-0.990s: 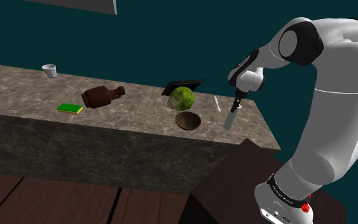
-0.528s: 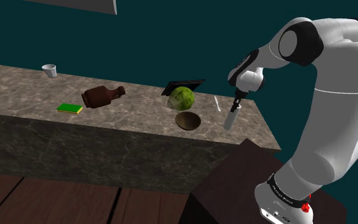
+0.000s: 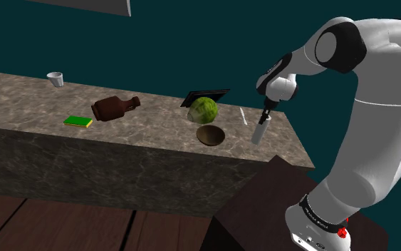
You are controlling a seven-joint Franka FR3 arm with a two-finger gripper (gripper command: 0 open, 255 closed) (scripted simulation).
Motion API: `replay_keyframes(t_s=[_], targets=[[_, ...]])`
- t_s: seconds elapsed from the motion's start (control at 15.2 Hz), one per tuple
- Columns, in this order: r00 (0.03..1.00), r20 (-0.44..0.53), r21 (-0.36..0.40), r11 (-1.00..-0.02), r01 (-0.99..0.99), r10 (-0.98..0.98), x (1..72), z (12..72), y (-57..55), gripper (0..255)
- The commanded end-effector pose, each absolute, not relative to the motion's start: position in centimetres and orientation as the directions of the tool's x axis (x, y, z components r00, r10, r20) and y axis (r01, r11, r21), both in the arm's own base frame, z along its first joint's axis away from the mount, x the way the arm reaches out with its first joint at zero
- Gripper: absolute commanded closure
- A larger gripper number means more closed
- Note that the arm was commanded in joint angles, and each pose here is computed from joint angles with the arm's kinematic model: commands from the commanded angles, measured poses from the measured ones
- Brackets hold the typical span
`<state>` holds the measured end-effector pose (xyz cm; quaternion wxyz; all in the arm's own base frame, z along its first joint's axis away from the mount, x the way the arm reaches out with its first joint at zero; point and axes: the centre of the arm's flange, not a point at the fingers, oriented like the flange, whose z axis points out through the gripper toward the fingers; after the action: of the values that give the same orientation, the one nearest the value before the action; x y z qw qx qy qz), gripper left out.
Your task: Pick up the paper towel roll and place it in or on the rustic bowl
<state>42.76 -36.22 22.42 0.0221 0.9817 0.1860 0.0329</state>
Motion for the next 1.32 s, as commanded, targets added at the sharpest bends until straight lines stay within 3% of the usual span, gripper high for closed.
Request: replay_keyframes(t_s=[0.0, 1.25], targets=[[0.929, 0.056, 0.056, -0.930, 0.364, 0.367, 42.7, 23.4, -36.2, 255], [0.929, 0.056, 0.056, -0.930, 0.364, 0.367, 42.7, 33.4, -36.2, 255]])
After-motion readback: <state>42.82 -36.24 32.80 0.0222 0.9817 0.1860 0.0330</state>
